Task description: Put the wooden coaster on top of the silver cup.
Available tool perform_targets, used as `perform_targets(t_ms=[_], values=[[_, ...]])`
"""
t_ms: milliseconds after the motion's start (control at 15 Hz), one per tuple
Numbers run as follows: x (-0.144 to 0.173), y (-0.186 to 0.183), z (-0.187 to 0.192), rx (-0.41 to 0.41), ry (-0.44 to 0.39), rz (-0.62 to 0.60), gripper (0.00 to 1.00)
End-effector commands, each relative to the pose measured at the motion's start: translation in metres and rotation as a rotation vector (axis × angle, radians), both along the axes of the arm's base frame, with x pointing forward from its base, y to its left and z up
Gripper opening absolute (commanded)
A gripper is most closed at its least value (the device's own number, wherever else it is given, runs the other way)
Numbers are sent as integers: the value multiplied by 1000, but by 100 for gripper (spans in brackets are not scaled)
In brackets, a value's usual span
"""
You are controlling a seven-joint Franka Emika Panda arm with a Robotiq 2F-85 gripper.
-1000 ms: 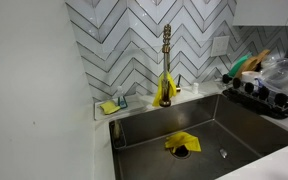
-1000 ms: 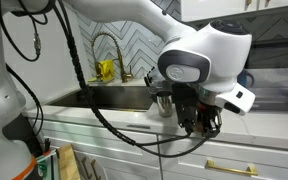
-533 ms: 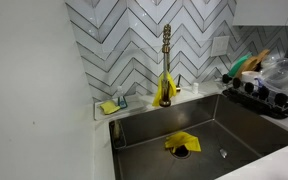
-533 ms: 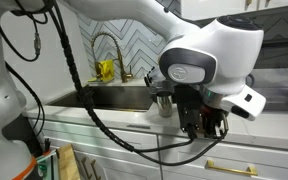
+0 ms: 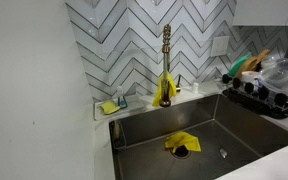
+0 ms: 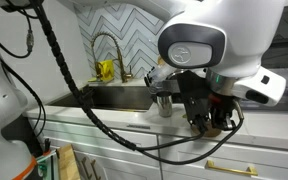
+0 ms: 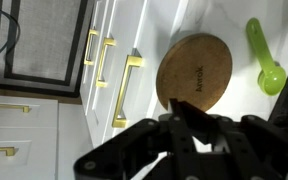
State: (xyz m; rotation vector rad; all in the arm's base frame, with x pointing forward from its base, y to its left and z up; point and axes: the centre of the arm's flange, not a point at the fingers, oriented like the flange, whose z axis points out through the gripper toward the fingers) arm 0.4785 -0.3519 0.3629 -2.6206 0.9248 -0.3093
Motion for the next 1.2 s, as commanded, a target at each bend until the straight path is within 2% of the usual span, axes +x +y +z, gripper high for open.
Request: perform_targets(t_ms=[0, 67, 133, 267, 467, 733, 1000, 1067, 1133], values=[[-2, 1, -3, 27, -2, 40, 6], [-3, 3, -2, 30, 1, 49, 31], [-6, 3, -2, 34, 4, 63, 32], [-19, -5, -5, 27, 18, 76, 47], [-33, -16, -16, 66, -33, 88, 69], [-27, -22, -36, 138, -114, 111, 98], [-17, -26, -56, 203, -142, 91, 100], [-16, -28, -61, 205, -131, 74, 90], [-15, -29, -65, 211, -131, 67, 73]])
